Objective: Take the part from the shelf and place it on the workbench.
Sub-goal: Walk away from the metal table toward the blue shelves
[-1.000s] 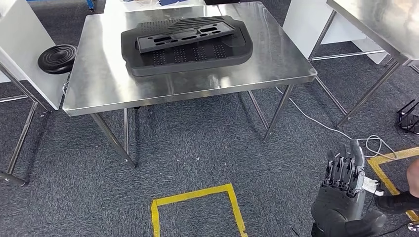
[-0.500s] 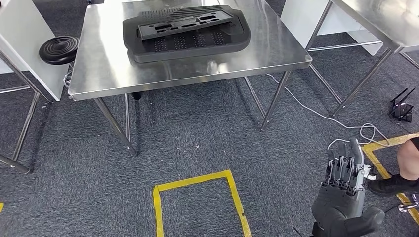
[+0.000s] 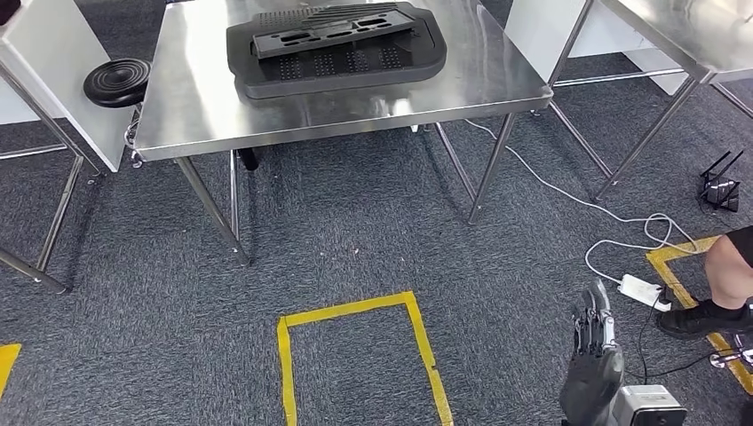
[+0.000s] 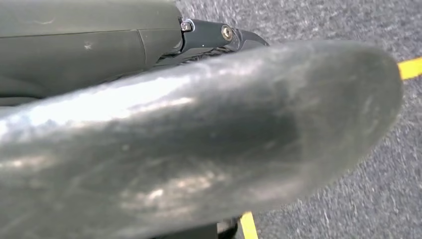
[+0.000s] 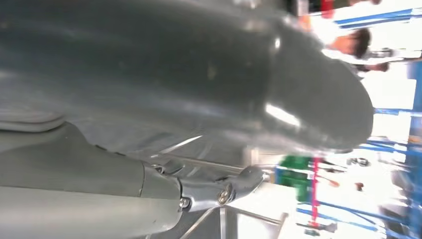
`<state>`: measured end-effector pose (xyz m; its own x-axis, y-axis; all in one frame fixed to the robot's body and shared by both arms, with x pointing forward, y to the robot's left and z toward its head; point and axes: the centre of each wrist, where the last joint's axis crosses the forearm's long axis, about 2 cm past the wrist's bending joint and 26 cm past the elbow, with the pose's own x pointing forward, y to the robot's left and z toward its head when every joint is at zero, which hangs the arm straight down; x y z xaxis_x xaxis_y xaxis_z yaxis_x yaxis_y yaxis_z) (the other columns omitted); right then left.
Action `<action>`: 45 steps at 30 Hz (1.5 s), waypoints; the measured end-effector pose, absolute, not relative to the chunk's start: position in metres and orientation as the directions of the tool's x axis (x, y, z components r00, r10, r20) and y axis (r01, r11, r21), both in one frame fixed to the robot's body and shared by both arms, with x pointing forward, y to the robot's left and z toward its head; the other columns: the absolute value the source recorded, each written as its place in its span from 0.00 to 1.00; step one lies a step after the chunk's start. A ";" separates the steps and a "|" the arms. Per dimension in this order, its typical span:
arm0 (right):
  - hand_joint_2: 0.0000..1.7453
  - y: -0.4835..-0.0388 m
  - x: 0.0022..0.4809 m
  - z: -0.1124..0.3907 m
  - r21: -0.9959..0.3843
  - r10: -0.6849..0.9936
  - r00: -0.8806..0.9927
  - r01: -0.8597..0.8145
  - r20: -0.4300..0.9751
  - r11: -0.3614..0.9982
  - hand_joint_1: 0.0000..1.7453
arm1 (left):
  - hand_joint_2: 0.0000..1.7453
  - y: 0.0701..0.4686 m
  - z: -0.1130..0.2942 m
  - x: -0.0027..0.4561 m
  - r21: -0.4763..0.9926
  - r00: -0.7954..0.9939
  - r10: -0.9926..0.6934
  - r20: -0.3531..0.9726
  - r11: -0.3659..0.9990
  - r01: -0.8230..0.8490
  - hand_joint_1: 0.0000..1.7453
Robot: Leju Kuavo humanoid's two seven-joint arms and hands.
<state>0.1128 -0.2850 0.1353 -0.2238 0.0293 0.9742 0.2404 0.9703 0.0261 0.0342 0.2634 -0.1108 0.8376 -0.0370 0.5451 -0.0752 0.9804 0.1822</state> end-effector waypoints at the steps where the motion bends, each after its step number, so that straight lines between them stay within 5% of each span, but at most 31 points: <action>1: 0.00 -0.289 0.111 0.129 -0.004 0.053 -0.182 0.257 0.982 0.966 0.00 | 0.00 0.264 -0.111 0.034 0.183 0.838 -0.037 0.544 0.980 -0.075 0.00; 11: 0.00 -0.319 0.095 0.060 -0.372 0.299 0.249 0.341 0.921 0.863 0.00 | 0.00 0.265 -0.111 0.034 0.186 0.839 -0.048 0.542 0.980 -0.064 0.00; 17: 0.00 -0.323 0.092 0.041 -0.436 0.339 0.318 0.317 0.885 0.842 0.00 | 0.00 0.265 -0.111 0.034 0.186 0.838 -0.050 0.543 0.981 -0.062 0.00; 21: 0.00 -0.340 0.067 -0.047 -0.600 0.415 0.639 0.092 0.648 0.794 0.00 | 0.00 0.266 -0.111 0.035 0.193 0.838 -0.067 0.541 0.980 -0.046 0.00; 24: 0.00 -0.327 0.033 -0.094 -0.511 0.324 0.839 -0.064 0.438 0.857 0.00 | 0.00 0.269 -0.111 0.036 0.200 0.839 -0.080 0.538 0.979 -0.035 0.00; 34: 0.00 -0.283 0.027 -0.110 -0.274 0.124 0.985 -0.087 0.122 0.958 0.00 | 0.00 0.272 -0.110 0.042 0.208 0.841 -0.100 0.532 0.978 -0.015 0.00; 45: 0.00 -0.270 0.033 -0.111 -0.211 0.118 0.985 -0.089 0.127 0.973 0.00 | 0.00 0.273 -0.110 0.045 0.201 0.833 -0.101 0.544 0.980 -0.012 0.00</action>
